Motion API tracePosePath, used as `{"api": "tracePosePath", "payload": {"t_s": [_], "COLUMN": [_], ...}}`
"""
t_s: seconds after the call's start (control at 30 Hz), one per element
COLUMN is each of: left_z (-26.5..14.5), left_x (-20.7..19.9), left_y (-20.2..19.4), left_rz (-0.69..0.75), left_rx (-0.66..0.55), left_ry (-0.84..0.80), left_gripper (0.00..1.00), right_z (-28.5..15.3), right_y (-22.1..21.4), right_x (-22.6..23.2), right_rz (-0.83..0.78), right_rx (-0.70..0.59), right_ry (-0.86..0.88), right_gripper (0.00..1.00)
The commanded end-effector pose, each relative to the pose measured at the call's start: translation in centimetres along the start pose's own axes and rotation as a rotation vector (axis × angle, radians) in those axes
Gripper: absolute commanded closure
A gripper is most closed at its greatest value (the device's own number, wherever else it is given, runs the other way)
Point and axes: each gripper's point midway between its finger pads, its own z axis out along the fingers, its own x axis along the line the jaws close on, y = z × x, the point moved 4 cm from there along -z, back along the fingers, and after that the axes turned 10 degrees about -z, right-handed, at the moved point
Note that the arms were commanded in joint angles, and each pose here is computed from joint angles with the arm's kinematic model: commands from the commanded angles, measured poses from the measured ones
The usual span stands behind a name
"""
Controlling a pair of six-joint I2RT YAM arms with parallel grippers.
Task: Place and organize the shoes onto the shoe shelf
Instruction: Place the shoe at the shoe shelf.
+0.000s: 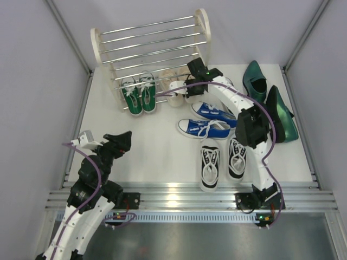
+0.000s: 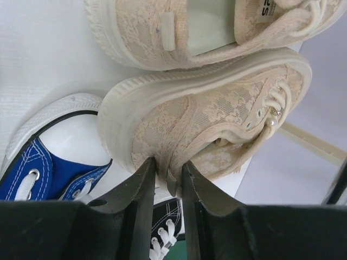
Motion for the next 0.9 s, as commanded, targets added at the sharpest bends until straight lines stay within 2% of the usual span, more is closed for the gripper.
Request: {"api": "tracePosePath", "payload": {"t_s": [0.0, 0.47, 0.7, 0.87], "left_z": [-0.4, -0.4, -0.4, -0.6], "left_x": [-1.0, -1.0, -1.0, -1.2], "left_y": [1.0, 1.0, 1.0, 1.2], "left_rz": [-0.018, -0.017, -0.019, -0.02], "left_rx": [-0.03, -0.03, -0.028, -0.033], "left_ry": [-0.028, -0.029, -0.029, -0.038], "left_gripper": [0.12, 0.12, 0.12, 0.12], "right_z": [0.0, -0.6, -4.2, -7.7], "right_y": [0.9, 1.4, 2.6, 3.6], "right_x": [-3.2, -1.2, -0.8, 0.0], "right_rz": [-0.005, 0.0, 0.043, 0.122], "right_rx": [0.002, -0.033, -0.096, -0.147], "right_ry": [-0.143, -0.099, -0.122, -0.105], "right_gripper": [0.75, 0.54, 0.42, 0.38]}}
